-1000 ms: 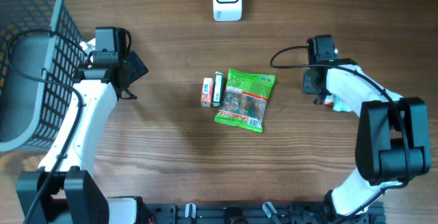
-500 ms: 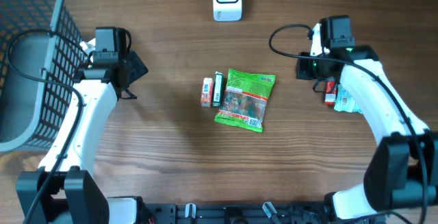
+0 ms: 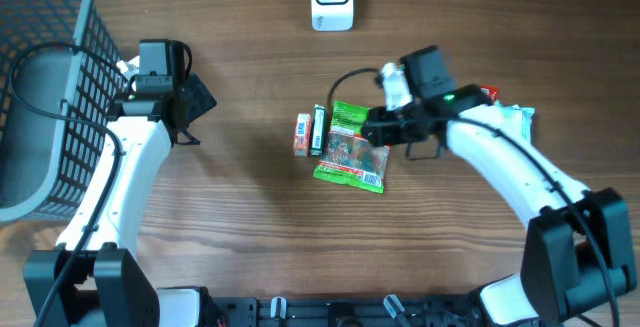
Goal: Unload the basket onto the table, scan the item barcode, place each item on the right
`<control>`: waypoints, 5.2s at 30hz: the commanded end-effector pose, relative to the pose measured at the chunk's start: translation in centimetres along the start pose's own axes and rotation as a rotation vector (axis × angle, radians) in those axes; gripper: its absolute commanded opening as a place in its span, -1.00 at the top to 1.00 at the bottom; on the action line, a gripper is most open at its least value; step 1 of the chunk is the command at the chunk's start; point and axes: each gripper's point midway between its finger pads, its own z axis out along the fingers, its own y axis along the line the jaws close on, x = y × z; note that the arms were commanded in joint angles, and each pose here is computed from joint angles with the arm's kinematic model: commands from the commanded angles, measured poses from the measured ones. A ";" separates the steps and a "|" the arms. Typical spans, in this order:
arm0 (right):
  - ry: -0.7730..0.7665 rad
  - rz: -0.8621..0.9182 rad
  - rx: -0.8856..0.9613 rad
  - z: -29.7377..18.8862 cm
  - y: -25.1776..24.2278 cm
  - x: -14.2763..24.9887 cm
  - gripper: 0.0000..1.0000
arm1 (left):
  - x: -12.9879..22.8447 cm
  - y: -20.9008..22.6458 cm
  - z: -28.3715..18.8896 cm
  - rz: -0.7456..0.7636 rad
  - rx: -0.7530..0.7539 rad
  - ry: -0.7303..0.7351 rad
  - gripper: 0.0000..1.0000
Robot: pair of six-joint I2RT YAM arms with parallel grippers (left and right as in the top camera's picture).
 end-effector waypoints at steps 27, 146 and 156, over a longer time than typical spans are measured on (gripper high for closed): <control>-0.018 -0.061 0.055 0.9 0.9 0.0 -0.11 | -0.2 0.3 0.2 0.006 -0.014 -0.006 -1.00; -0.012 0.153 0.182 0.8 -15.6 5.0 -0.33 | -0.2 0.3 0.2 0.006 -0.014 -0.006 -1.00; -0.056 0.155 0.112 2.1 -14.1 4.8 -0.36 | -0.2 0.3 0.2 0.006 -0.014 -0.006 -1.00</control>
